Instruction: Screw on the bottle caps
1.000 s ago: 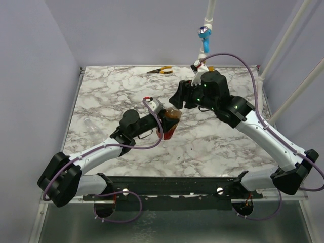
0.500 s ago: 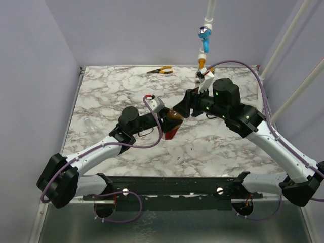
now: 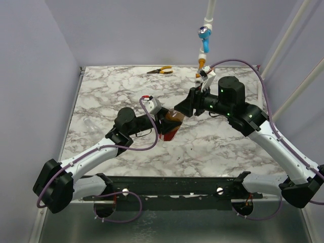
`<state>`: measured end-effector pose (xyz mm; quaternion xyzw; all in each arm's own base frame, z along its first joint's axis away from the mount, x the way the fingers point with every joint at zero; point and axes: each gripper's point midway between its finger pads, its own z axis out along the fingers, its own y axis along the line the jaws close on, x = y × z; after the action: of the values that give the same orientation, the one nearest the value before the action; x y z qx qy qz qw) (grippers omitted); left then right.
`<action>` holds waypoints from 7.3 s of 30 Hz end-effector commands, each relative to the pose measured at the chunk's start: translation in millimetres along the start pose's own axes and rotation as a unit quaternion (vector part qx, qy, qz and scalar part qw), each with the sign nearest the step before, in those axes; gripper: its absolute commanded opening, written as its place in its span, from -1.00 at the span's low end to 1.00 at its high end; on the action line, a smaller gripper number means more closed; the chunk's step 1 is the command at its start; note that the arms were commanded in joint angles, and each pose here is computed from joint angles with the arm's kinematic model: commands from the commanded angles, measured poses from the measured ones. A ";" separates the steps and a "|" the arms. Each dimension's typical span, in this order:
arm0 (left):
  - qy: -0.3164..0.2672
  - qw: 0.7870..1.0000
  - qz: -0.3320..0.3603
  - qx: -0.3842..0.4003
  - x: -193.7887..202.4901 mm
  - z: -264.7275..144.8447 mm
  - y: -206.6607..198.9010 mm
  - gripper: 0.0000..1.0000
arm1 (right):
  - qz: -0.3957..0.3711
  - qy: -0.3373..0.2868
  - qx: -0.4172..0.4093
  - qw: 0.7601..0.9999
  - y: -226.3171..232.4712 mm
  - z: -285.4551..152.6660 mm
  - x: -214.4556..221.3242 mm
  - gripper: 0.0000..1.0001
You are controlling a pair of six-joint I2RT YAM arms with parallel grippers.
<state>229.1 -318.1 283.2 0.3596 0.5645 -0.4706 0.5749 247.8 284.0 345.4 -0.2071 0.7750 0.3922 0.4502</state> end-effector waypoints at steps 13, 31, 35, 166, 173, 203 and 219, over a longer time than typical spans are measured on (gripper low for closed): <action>0.012 1.000 -0.011 0.016 6.3 -1.1 -4.4 -0.54 | -0.005 -0.009 -0.032 0.999 12.8 -9.4 -4.2 -0.06; 0.001 0.996 0.015 -0.087 5.2 5.4 33.9 -0.56 | 0.036 0.010 0.022 0.999 -8.8 4.1 6.2 -0.74; -0.006 0.986 0.054 -0.155 -0.4 13.6 52.1 -0.56 | 0.079 0.018 0.088 0.993 -33.5 16.4 13.3 -0.88; 0.046 0.853 0.370 -0.365 -3.1 29.4 55.6 -0.50 | 0.365 0.081 0.240 0.896 -79.7 63.5 78.5 -0.99; 0.056 0.791 0.485 -0.368 -0.8 28.1 53.2 -0.49 | 0.426 0.091 0.208 0.876 -65.9 79.3 79.9 -0.99; 0.216 0.930 0.295 -0.040 85.4 22.1 -9.9 -0.42 | 0.219 -0.028 0.166 0.961 -69.1 21.2 -15.5 1.00; 0.117 0.988 -0.036 0.098 34.0 -36.4 -41.8 -0.43 | 0.027 0.047 -0.032 0.998 -3.6 -28.8 3.8 0.88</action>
<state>216.8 -303.7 242.1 0.4519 0.6059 -0.3815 0.5322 266.1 249.1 360.4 -0.1183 0.7994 0.3867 0.4444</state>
